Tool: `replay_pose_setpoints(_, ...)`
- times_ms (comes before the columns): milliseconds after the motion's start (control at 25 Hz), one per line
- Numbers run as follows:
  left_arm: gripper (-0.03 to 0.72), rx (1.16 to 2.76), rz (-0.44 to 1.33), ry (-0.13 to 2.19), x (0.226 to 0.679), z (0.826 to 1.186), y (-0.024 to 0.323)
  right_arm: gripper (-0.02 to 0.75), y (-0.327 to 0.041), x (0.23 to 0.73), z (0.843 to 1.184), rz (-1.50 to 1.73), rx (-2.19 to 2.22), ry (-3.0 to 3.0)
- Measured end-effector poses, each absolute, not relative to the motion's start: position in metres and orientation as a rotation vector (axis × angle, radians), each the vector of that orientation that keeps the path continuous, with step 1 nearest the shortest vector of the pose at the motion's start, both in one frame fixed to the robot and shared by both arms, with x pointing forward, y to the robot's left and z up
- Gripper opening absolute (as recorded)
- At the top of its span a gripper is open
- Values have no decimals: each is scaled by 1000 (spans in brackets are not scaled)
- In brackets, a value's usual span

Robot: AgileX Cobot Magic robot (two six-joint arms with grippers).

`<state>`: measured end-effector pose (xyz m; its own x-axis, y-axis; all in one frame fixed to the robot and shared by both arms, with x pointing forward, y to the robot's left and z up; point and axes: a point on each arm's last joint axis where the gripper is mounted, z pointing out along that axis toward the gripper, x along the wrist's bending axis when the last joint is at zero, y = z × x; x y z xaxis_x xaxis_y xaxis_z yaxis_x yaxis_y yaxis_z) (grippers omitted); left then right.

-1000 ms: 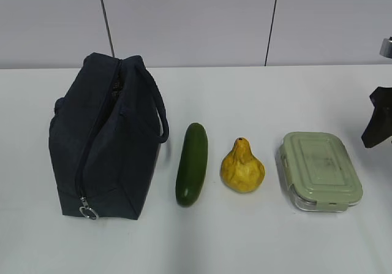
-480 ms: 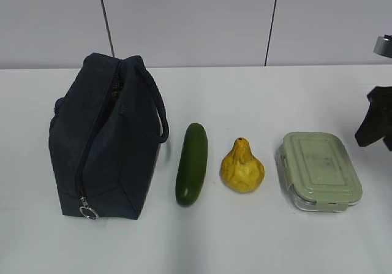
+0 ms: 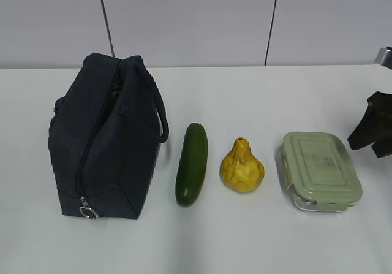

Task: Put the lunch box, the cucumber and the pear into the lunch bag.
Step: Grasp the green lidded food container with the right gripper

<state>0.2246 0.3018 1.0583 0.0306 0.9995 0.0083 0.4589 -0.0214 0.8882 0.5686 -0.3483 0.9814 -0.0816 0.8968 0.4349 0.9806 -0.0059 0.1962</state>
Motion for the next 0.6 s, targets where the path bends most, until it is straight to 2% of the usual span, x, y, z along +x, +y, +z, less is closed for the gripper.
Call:
replay_pose_setpoints(440, 276, 1576, 935, 1521, 225, 1058, 302, 477, -347, 579, 941, -695, -1869, -2018)
replay_pose_setpoints(600, 276, 1576, 935, 1521, 225, 1058, 302, 506, -345, 582, 935, -733, -1829, -2008)
